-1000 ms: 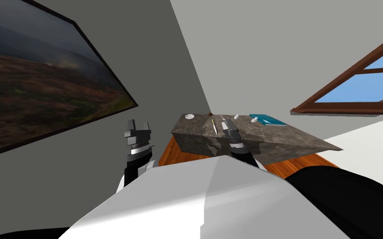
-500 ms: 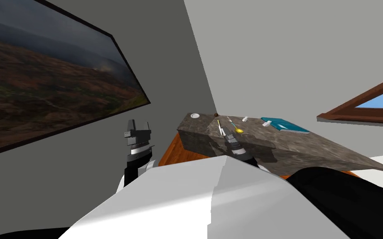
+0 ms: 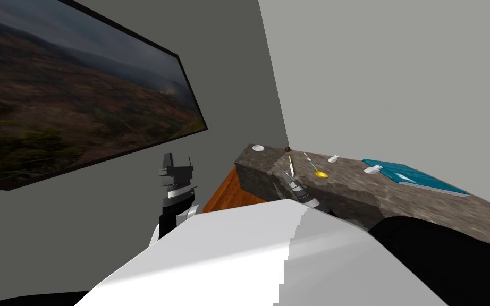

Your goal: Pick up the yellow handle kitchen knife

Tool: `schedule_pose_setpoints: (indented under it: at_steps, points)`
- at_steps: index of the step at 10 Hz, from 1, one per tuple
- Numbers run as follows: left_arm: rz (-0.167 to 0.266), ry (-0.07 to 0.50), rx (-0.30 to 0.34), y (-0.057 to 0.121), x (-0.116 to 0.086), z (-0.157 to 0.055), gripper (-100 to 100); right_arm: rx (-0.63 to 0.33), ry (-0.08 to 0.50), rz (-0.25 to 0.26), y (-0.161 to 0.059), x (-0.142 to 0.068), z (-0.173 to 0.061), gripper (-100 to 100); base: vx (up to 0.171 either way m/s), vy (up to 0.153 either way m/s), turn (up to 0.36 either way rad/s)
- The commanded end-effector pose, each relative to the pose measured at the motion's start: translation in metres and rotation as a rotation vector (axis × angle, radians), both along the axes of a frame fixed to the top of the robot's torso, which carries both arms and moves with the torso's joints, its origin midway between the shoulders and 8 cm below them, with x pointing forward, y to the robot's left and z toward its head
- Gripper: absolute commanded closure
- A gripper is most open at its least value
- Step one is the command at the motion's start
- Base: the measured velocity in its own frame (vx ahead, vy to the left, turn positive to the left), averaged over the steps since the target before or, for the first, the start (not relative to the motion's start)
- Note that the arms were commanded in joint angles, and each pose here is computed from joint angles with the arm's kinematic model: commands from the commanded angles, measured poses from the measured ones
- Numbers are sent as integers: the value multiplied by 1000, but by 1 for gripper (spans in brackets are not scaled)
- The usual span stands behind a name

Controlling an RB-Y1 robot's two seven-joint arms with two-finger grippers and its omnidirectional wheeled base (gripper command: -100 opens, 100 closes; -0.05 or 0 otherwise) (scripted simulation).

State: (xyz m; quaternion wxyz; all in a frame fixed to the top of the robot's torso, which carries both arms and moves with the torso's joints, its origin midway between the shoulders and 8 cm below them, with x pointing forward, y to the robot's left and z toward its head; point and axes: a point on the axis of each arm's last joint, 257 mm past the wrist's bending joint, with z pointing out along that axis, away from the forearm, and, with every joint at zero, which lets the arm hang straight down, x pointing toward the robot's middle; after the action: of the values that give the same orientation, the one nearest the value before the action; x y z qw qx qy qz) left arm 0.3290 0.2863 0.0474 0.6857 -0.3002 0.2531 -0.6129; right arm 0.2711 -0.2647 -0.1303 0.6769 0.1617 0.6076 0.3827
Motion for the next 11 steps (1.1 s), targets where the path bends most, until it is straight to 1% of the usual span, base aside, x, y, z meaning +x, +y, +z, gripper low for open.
schedule_pose_setpoints:
  at_steps: [1, 3, 4, 6, 7, 8, 9, 10, 11]
  points:
    - [0, 0, 0, 0, 0, 0, 0, -44, 37, 0, -2, -8, -15, -100, -13, -14, 177]
    - [0, 0, 0, 0, 0, 0, 0, -216, 144, 25, -8, -32, -56, -100, -16, -21, 394]
    - [0, 0, 0, 0, 0, 0, 0, -217, 159, 24, -9, -36, -59, -100, -13, -31, 269]
    - [0, 0, 0, 0, 0, 0, 0, -390, 265, 65, -18, -66, -98, -100, -12, -33, 435]
    - [0, 0, 0, 0, 0, 0, 0, -396, 278, 67, -19, -70, -101, -100, -12, -38, 327]
    - [0, 0, 0, 0, 0, 0, 0, -486, 333, 97, -25, -89, -120, -100, -15, -36, 379]
    - [0, 0, 0, 0, 0, 0, 0, -571, 375, 125, -32, -105, -135, -100, -28, -51, 443]
    - [0, 0, 0, 0, 0, 0, 0, -577, 391, 131, -32, -111, -138, -100, -22, -43, 309]
    - [0, 0, 0, 0, 0, 0, 0, -670, 429, 172, -40, -128, -152, -100, -21, -31, 444]
